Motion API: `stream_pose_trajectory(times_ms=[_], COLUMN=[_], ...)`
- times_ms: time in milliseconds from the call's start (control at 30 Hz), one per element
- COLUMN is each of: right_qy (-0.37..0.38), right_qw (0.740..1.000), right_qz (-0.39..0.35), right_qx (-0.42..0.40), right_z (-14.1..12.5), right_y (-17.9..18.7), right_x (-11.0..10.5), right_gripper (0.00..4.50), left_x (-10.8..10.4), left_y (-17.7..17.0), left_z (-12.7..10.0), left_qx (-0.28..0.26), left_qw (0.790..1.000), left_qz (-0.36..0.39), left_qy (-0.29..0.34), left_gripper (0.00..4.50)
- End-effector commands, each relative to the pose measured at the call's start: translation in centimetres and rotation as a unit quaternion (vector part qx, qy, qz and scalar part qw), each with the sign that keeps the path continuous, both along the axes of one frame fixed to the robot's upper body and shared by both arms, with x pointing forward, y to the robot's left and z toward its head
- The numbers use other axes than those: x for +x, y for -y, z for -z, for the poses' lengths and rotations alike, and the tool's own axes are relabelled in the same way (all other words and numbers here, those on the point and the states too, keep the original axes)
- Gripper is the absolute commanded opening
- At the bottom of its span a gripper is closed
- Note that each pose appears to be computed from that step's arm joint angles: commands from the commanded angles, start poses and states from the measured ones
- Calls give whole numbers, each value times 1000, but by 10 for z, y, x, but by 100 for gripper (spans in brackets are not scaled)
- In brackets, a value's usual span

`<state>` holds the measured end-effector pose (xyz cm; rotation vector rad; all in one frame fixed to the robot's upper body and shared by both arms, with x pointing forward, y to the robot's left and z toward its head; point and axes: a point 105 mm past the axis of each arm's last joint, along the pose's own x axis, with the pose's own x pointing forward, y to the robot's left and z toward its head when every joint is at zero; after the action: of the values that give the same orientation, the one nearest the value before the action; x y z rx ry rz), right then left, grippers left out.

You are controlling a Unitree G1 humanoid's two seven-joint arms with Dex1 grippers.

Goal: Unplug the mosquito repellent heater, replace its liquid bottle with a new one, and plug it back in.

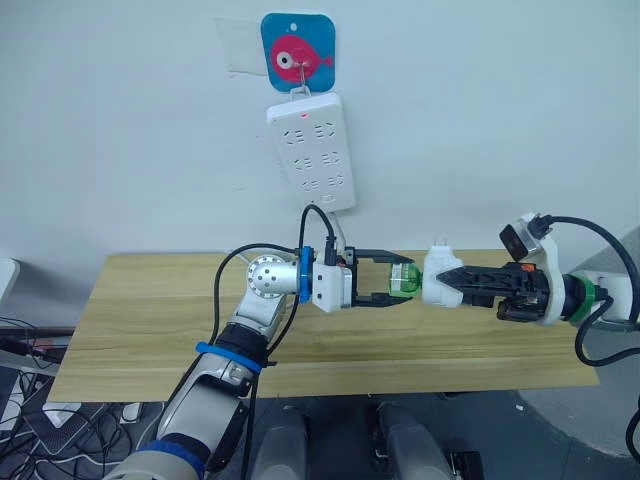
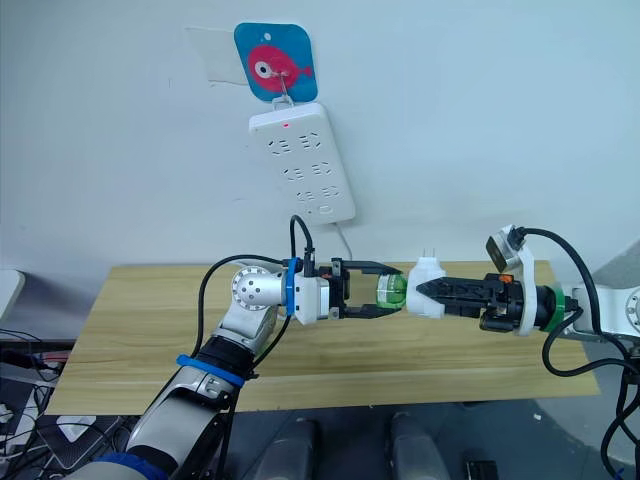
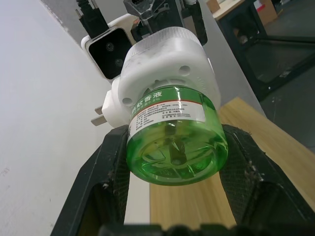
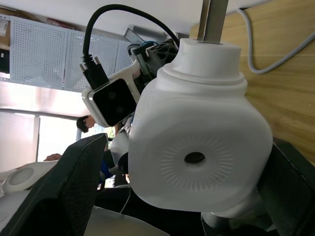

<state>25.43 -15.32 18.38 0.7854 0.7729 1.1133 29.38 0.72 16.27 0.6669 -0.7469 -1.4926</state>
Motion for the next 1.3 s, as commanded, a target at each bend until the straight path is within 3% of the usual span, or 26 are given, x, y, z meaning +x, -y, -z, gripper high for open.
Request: stream_pose_trajectory(times_ms=[33,133,267,500,600,667,733,800,867,900,967,1100,1200,1300], right_qy=[23,22,24,29,53,66,79,93,103,105,113,118,116,107], right_qw=[1000,1000,1000,1000,998,997,996,994,991,991,988,987,987,990], right_qz=[7,16,17,8,-12,-22,-18,-28,-37,-39,-51,-62,-62,-60], right_qx=[8,8,9,9,-29,-41,-46,-59,-74,-77,-88,-91,-88,-75], right_z=[-11,-10,-11,-13,-15,-17,-20,-23,-23,-23,-22,-21,-21,-22], right_y=[-2,-1,1,0,-6,-9,-11,-14,-16,-16,-17,-16,-14,-12], right_x=[3,4,4,1,-10,-15,-14,-17,-19,-19,-22,-24,-24,-25], right_gripper=[448,412,298,299,299,299,299,299,299,299,299,299,299,299], left_x=[-1,-1,-2,-5,-5,-5,-5,-6,-12,-15,-15,-9,-18,-20], left_y=[4,4,4,6,5,4,3,1,-4,-5,-9,-11,-11,-10], left_z=[-6,-5,-4,-4,-9,-11,-13,-10,-1,0,9,1,-3,-4], left_qx=[-7,-7,-6,-11,-28,-24,-10,18,63,78,105,93,107,103], left_qw=[1000,1000,1000,1000,986,955,901,837,758,731,643,529,515,530], left_qz=[3,1,1,17,41,56,62,54,52,53,40,60,81,74], left_qy=[12,8,6,-10,-158,-292,-429,-544,-647,-676,-758,-841,-847,-839], left_gripper=[223,223,223,223,223,223,223,223,223,223,223,223,223,322])
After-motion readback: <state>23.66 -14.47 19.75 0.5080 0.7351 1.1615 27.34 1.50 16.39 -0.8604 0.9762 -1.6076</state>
